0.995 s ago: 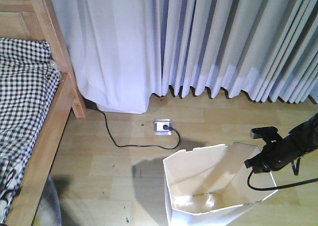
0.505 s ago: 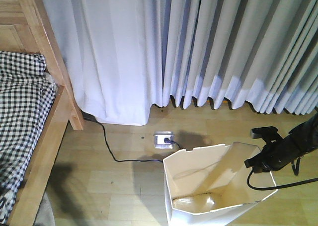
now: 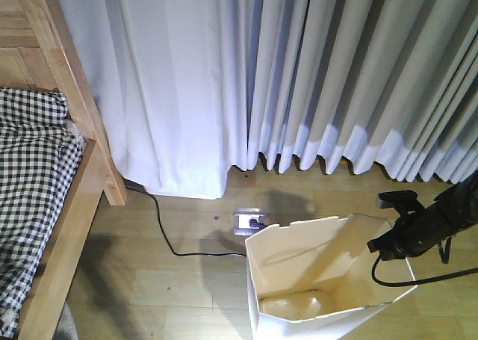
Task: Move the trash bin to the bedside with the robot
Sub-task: 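Drive closer to the bed head, keeping the bin in the right gripper, then lower the bin to the floor beside the bed with the right gripper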
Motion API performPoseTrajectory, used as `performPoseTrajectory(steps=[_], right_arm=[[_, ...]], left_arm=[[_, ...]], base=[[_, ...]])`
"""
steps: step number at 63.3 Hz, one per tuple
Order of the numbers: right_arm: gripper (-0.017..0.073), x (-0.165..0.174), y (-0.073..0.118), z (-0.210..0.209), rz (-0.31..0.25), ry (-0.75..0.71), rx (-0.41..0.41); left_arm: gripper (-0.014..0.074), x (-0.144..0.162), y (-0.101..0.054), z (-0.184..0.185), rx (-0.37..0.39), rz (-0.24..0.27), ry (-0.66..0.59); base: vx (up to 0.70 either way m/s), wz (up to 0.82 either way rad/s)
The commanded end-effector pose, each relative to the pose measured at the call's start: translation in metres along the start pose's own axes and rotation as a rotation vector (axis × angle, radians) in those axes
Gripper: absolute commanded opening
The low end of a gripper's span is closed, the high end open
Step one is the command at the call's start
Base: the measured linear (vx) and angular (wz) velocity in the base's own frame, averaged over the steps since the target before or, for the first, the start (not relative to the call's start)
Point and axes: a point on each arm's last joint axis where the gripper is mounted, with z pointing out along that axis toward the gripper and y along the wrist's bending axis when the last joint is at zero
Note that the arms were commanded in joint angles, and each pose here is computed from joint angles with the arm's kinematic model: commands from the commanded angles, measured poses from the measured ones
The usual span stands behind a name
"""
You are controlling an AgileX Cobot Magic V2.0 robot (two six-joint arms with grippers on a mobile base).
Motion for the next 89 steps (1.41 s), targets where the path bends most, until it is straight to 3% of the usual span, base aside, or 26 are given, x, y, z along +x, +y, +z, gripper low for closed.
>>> performPoseTrajectory(steps=[1,39,49,69,78,89], right_arm=[[-0.0005,-0.016,0.008,-0.026,0.005,-0.056,-0.091],[-0.0005,-0.016,0.008,-0.026,0.008,-0.057,-0.090],[-0.0005,-0.020,0.011,-0.026,0.113,-0.094,-0.117],[-0.0005,-0.027,0.001,-0.022,0.077,-0.118,-0.046],[-0.0005,-0.035,-0.003,-0.009,0.158,-0.116,-0.079],[-0.0005,-0.045,-0.010,0.009,0.194,-0.124,-0.101]], left_arm=[[-0.0006,-0.014,0.000,-0.002,0.005,-0.009,-0.097],[-0.0006,-0.014,0.000,-0.002,0.005,-0.009,-0.097],[-0.0006,-0.014,0.000,-0.002,0.005,-0.009,-0.097],[-0.0006,-0.014,0.000,-0.002,0.005,-0.009,-0.097],[-0.0006,-0.014,0.000,-0.002,0.005,-0.009,-0.097],[-0.0006,-0.014,0.000,-0.002,0.005,-0.009,-0.097]], base=[[0.04,0.01],[0.00,0.00],[0.00,0.00],[0.00,0.00],[0.00,0.00],[0.00,0.00]])
